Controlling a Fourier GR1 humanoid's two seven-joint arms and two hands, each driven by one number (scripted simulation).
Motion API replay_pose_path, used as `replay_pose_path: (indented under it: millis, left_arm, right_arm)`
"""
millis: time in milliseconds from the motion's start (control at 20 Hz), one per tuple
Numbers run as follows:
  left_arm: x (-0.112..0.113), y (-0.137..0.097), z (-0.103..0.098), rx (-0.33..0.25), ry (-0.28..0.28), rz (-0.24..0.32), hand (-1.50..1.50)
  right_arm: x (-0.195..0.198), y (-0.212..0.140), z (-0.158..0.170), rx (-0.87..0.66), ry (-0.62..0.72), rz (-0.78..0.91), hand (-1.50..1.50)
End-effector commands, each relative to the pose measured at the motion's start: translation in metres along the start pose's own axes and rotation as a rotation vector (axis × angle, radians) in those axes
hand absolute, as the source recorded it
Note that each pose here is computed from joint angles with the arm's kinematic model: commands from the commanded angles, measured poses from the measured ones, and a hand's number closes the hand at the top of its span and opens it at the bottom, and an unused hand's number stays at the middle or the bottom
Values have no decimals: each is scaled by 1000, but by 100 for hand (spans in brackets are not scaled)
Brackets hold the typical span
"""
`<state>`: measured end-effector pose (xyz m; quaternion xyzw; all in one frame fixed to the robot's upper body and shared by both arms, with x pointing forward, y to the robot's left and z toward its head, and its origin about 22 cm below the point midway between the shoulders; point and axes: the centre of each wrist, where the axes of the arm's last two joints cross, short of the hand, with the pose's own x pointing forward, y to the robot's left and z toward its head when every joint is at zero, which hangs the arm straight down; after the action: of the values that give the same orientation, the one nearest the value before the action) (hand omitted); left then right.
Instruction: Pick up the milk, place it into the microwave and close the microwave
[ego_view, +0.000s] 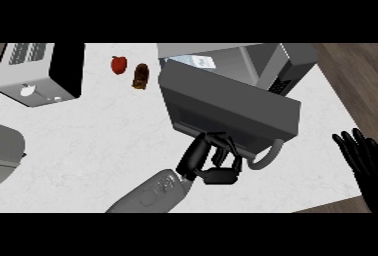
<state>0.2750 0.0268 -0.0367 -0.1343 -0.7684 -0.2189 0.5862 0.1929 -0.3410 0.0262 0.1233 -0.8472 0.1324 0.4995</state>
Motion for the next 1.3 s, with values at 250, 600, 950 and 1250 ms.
replay_pose_path:
  millis: [250,600,950,1250]
  left_arm:
    - [29,9,-39,240,-35,18,150]
    - [34,17,-57,335,34,6,-150]
    - [46,26,-72,443,22,70,-150]
    - [49,28,-77,494,36,86,-150]
  right_arm:
    - [27,-19,-24,74,-43,51,-150]
    - [53,-39,-45,94,-95,161,-150]
    - [102,-61,-76,118,-186,497,150]
    - [109,-67,-83,124,-191,544,150]
